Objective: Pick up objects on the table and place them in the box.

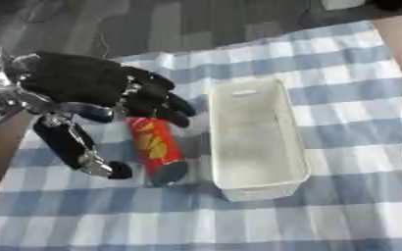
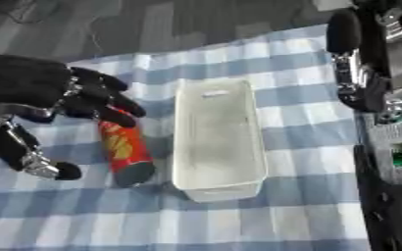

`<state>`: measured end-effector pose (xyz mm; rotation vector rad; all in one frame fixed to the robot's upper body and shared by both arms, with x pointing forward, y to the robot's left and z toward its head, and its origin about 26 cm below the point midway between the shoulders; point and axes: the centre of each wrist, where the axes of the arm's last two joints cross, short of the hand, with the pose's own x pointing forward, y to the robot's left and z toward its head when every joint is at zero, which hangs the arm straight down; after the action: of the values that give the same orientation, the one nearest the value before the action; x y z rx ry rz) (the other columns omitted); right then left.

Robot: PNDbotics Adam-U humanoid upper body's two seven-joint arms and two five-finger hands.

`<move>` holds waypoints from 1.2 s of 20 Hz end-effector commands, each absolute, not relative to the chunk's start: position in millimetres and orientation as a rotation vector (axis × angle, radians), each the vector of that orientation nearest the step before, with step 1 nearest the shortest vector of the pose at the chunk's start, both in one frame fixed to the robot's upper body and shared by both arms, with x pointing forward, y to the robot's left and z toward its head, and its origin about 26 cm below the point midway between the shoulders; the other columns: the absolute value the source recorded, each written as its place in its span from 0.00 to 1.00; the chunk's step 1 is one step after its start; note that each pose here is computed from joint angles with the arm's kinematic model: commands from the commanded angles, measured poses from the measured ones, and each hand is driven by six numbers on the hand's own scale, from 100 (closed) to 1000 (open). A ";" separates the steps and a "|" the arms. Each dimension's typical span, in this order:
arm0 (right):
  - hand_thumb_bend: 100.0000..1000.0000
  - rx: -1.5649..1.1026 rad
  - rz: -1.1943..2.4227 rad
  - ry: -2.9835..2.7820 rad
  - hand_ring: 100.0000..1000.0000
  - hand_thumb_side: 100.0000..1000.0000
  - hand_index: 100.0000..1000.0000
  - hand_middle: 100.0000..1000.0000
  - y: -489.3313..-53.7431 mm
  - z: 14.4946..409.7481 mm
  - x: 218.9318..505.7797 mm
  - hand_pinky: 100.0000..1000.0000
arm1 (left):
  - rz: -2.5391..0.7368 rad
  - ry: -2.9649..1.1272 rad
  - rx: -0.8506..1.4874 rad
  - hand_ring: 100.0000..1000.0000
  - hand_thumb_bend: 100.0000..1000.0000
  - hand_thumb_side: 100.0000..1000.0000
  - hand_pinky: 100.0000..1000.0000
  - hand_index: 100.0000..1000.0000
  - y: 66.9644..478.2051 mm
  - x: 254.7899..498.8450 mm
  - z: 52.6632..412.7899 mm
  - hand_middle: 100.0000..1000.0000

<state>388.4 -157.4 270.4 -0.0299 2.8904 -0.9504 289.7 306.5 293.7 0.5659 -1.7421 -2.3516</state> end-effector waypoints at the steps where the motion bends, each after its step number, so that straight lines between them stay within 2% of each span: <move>1: 0.00 -0.026 -0.997 2.780 0.79 0.75 0.88 0.93 -151.2 281.6 385.4 0.70 | -2.464 -1.662 0.621 0.88 0.25 0.23 0.97 1.00 310.6 285.2 306.6 0.93; 6: 0.00 -0.025 -0.986 2.768 0.78 0.74 0.88 0.93 -148.6 285.1 385.5 0.70 | -2.437 -1.654 0.629 0.87 0.21 0.21 0.94 1.00 313.7 284.7 302.3 0.92; 9: 0.00 -0.020 -0.980 2.763 0.78 0.73 0.88 0.93 -148.4 287.5 386.1 0.70 | -2.401 -1.660 0.592 0.86 0.11 0.18 0.88 1.00 315.5 284.6 295.0 0.91; 12: 0.00 -0.013 -0.973 2.758 0.78 0.73 0.88 0.93 -148.7 290.0 387.1 0.70 | -2.372 -1.650 0.560 0.85 0.06 0.17 0.85 1.00 317.1 284.2 289.8 0.91; 13: 0.00 -0.009 -0.971 2.757 0.78 0.73 0.88 0.93 -149.0 290.9 387.6 0.70 | -2.361 -1.644 0.549 0.85 0.01 0.16 0.82 1.00 317.7 284.1 288.0 0.91; 20: 0.00 0.002 -0.963 2.746 0.78 0.72 0.88 0.93 -148.6 294.3 390.7 0.70 | -2.296 -1.604 0.482 0.82 0.00 0.15 0.73 0.99 320.3 283.4 280.4 0.89; 24: 0.00 0.007 -0.962 2.745 0.78 0.72 0.88 0.93 -149.3 294.6 392.5 0.70 | -2.292 -1.571 0.508 0.82 0.00 0.16 0.75 0.99 321.7 283.0 282.3 0.88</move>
<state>394.1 -149.0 285.2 -0.0141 2.8469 -0.9161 286.0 319.2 269.6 0.4595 -1.6003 -2.2619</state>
